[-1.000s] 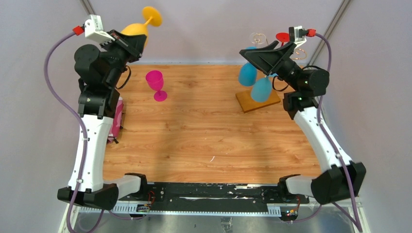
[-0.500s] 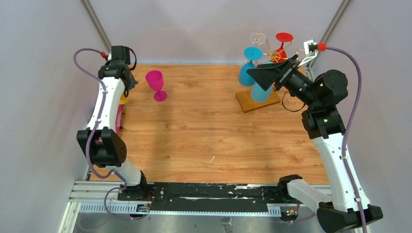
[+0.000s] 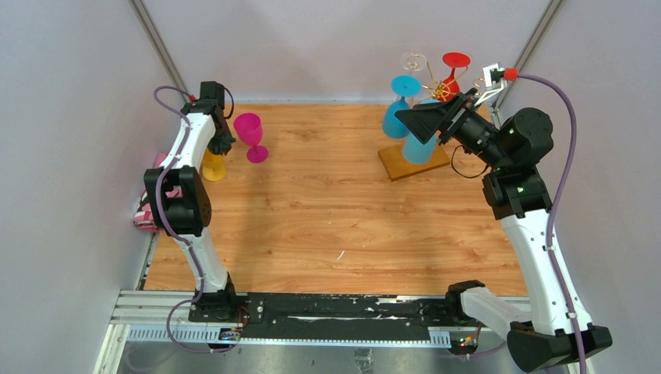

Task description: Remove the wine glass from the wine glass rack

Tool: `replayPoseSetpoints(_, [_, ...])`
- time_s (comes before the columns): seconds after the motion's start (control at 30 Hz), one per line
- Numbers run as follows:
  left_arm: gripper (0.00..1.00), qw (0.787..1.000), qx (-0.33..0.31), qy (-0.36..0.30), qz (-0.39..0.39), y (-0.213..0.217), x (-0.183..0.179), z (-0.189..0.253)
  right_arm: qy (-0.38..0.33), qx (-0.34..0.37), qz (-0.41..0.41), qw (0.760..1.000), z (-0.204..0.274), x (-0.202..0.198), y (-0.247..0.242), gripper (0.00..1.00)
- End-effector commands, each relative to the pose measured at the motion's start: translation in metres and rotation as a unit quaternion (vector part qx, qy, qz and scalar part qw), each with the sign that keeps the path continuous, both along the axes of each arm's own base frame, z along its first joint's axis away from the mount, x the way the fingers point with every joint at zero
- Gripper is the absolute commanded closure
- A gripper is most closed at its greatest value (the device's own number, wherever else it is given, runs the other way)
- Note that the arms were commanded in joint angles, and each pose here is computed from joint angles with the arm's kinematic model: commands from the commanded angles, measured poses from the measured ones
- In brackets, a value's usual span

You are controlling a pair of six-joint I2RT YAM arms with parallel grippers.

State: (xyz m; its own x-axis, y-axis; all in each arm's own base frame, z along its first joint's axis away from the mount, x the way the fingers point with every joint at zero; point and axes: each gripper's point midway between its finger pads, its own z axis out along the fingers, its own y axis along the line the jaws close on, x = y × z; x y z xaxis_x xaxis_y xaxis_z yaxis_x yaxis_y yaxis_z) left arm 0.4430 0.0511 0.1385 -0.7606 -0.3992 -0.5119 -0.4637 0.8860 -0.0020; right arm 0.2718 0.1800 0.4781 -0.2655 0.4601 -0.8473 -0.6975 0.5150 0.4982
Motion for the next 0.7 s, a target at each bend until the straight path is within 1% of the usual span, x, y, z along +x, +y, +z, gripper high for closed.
replayPoseSetpoints(0.0, [1.00, 0.999, -0.035, -0.033, -0.024, -0.008, 0.021, 0.000, -0.006, -0.002, -0.009, 1.000, -0.001, 0.006, -0.004, 0.02])
replayPoseSetpoints(0.17, [1.00, 0.998, -0.043, -0.045, -0.024, -0.006, 0.025, -0.002, 0.005, 0.001, 0.000, 1.000, -0.005, 0.013, 0.000, 0.02])
replayPoseSetpoints(0.33, [1.00, 0.998, -0.056, -0.028, -0.026, -0.001, 0.026, -0.017, 0.010, 0.004, 0.006, 1.000, -0.005, 0.017, 0.002, 0.02])
replayPoseSetpoints(0.37, [0.97, 0.998, -0.057, -0.026, -0.027, -0.001, 0.026, -0.018, 0.011, 0.005, 0.007, 1.000, -0.005, 0.017, 0.003, 0.02])
replayPoseSetpoints(0.5, [0.78, 0.998, -0.052, -0.030, -0.029, 0.001, 0.028, -0.015, 0.016, 0.008, 0.011, 1.000, -0.006, 0.018, 0.004, 0.02])
replayPoseSetpoints(0.67, [0.60, 0.996, -0.054, -0.051, -0.040, -0.001, 0.035, 0.008, 0.019, 0.017, 0.021, 0.999, -0.007, 0.018, 0.006, 0.02])
